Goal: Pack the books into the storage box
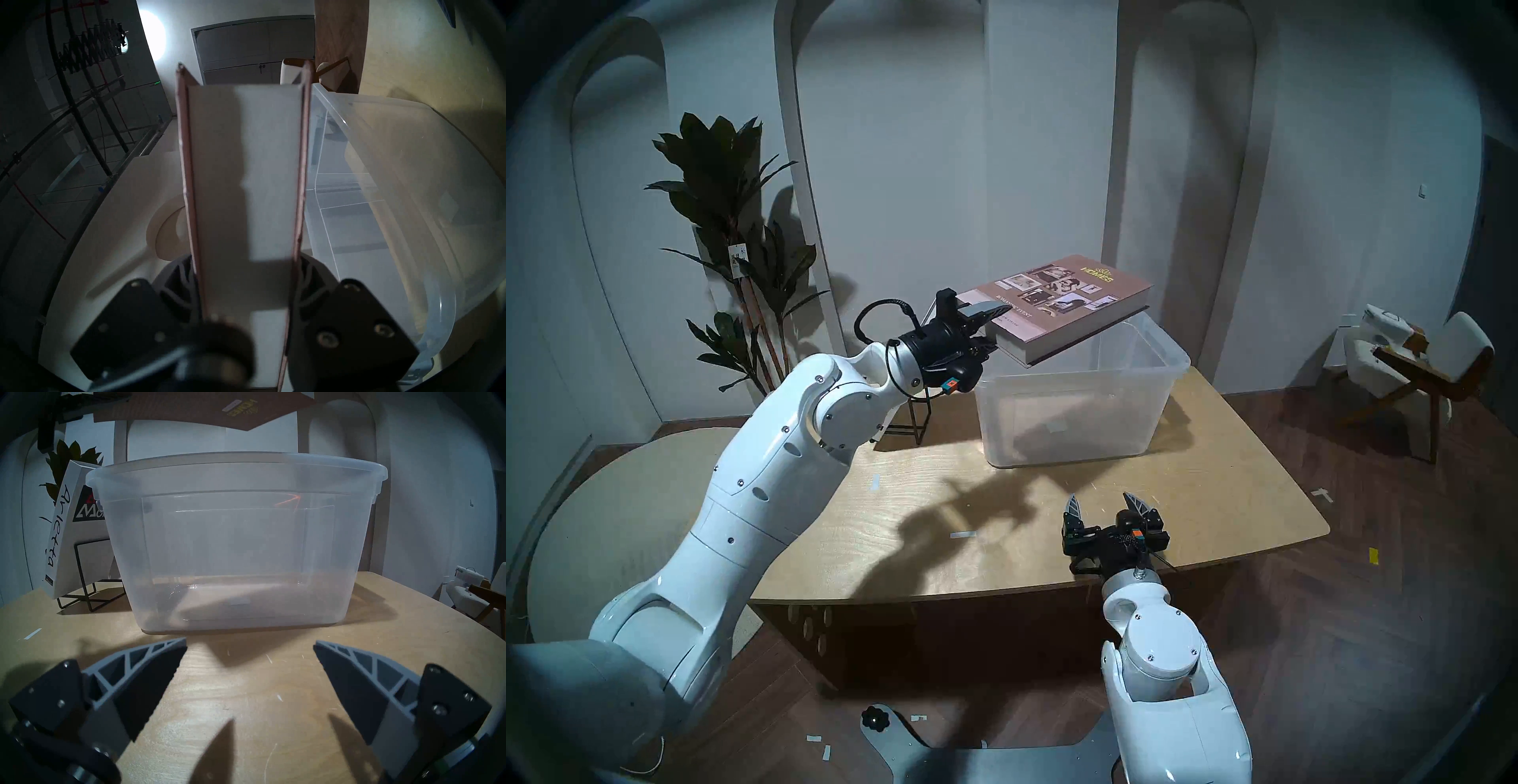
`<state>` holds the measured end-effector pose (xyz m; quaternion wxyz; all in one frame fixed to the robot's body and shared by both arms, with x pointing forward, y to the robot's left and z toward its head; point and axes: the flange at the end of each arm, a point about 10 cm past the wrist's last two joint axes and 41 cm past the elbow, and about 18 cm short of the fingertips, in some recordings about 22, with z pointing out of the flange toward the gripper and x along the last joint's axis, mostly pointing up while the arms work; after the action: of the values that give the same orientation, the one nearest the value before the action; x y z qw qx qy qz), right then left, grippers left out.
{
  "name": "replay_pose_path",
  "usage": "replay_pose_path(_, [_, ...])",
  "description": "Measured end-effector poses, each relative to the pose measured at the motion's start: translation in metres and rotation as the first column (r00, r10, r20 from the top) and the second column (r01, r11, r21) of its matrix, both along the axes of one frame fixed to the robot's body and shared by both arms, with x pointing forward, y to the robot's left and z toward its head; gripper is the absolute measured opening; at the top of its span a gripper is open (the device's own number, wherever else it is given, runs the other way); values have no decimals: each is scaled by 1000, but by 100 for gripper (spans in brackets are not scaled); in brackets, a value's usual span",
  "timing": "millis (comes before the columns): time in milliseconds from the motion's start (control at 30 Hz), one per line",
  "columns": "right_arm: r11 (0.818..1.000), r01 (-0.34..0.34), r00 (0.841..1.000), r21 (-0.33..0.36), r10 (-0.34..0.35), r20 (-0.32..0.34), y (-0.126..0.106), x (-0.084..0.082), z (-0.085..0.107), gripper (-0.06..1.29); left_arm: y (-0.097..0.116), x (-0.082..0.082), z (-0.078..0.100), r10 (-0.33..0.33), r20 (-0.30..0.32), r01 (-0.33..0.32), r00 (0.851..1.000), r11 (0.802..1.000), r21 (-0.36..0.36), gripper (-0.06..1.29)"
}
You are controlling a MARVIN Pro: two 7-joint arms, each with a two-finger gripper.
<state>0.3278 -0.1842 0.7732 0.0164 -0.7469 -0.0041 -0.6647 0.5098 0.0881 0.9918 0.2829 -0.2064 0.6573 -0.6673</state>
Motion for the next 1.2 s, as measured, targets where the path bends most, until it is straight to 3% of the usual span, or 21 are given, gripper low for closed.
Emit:
replay_pose_path(633, [1000, 0, 1000, 0, 0, -4, 0, 1, -2, 125, -44, 39, -7, -12, -93, 19, 996, 997, 70, 41])
replay_pose_path(1200, [1000, 0, 1000, 0, 0, -2, 0, 2, -1, 125, -37, 76, -7, 12, -126, 6, 992, 990, 141, 41])
